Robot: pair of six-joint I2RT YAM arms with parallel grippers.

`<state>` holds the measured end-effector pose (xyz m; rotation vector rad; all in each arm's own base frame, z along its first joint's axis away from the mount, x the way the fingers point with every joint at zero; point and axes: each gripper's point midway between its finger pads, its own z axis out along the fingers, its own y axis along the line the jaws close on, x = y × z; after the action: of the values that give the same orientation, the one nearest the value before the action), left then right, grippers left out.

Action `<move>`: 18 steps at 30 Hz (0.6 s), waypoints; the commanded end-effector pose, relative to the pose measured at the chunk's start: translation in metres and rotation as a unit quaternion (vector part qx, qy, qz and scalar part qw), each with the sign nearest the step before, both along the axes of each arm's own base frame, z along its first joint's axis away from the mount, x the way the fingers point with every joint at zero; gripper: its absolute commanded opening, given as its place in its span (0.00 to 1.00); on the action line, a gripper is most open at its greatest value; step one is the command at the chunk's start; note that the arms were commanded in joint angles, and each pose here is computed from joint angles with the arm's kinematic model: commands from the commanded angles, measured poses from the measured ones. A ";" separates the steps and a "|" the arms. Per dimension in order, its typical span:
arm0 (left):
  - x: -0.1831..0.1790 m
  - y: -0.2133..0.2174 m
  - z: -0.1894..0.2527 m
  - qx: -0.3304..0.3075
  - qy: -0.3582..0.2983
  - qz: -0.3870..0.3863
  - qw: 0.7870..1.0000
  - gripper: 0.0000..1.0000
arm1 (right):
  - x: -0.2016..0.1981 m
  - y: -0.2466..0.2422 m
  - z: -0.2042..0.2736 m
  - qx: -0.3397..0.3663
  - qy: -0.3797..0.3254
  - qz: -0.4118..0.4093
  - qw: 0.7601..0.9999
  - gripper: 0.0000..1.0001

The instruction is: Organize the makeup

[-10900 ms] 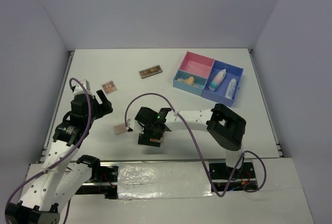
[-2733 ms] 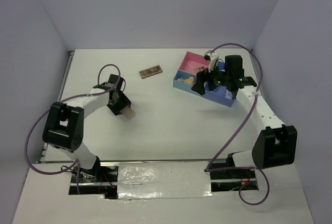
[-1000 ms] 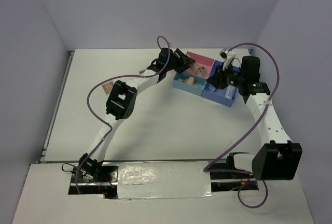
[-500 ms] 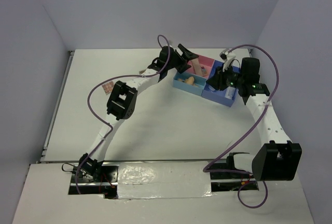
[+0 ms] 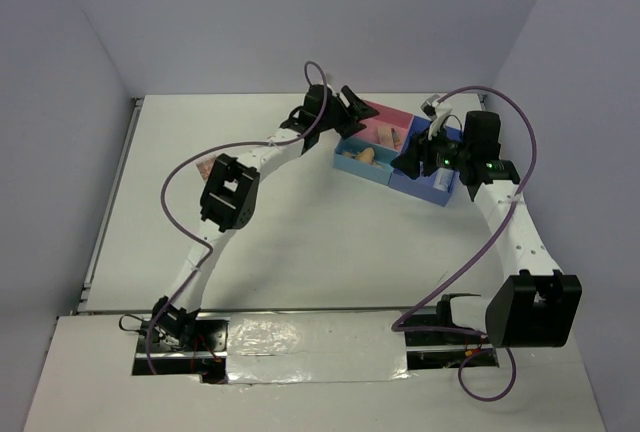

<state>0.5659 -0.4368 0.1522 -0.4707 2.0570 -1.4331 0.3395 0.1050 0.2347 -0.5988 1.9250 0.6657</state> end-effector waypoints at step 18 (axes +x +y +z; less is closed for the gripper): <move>-0.118 0.353 0.017 0.537 -0.047 -0.002 0.842 0.91 | 0.010 0.070 -0.010 -0.102 0.015 0.174 0.979 0.87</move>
<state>0.4794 -0.1356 0.2037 0.0147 2.2023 -0.4199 0.3472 0.1612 0.2224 -0.9964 1.9590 0.7409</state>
